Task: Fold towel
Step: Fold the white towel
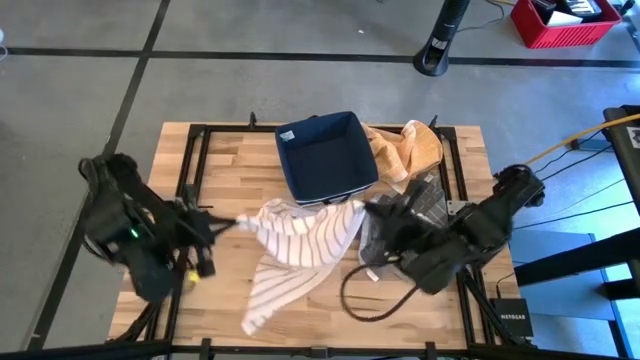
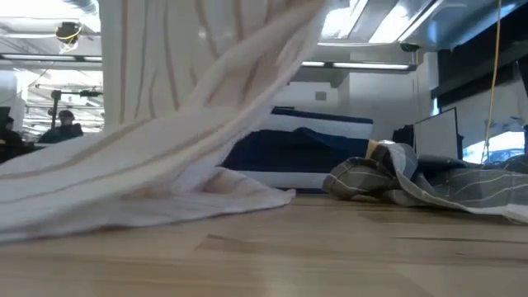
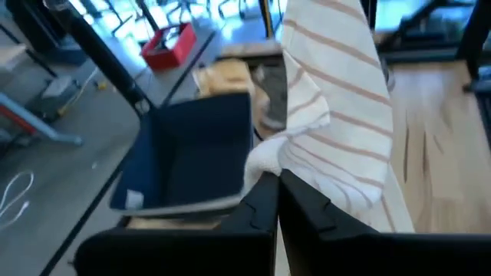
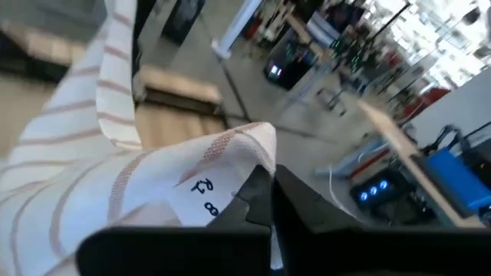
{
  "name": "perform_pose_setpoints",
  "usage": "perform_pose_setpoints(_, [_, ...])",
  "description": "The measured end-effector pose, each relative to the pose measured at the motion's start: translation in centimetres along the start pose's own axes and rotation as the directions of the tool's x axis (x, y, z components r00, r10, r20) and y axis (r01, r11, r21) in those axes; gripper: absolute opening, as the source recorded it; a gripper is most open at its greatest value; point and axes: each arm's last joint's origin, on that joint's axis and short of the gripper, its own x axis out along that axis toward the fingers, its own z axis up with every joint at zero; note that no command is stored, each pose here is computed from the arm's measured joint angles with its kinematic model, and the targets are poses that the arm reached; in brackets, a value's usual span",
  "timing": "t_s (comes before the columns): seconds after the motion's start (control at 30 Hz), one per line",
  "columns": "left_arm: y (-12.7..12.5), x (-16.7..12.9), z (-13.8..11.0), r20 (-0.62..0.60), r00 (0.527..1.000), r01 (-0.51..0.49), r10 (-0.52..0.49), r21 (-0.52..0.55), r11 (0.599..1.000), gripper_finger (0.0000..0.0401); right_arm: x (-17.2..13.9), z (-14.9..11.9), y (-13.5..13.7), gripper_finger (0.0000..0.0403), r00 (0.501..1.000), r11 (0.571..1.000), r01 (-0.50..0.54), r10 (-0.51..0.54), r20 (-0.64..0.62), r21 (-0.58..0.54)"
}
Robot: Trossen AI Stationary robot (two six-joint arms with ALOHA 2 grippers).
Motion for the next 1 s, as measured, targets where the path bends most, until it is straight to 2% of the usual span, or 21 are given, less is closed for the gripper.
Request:
perform_pose_setpoints(0.2, [4.9, -1.9, 2.2, 0.093, 0.996, 0.011, -0.005, -0.071, 0.997, 0.0, -2.3, 2.7, -5.1, 0.0003, 0.996, 0.999, -0.003, -0.001, 0.089, 0.049])
perform_pose_setpoints(0.47, [8.6, -4.5, 4.8, 0.262, 0.965, 0.029, -0.003, -0.095, 0.995, 0.0, -4.3, 4.8, -9.8, 0.0005, 0.972, 0.988, 0.021, -0.055, 0.227, 0.15])
perform_pose_setpoints(0.7, [11.5, -6.7, 6.9, 0.388, 0.921, 0.018, 0.027, -0.113, 0.993, 0.0, -4.5, 5.1, -11.2, 0.0005, 0.967, 0.983, 0.09, -0.125, 0.221, 0.16])
perform_pose_setpoints(1.0, [14.4, -8.7, 9.0, 0.457, 0.875, -0.074, 0.16, -0.199, 0.977, 0.0, -4.2, 5.5, -12.1, 0.0006, 0.96, 0.98, 0.161, -0.183, 0.212, 0.117])
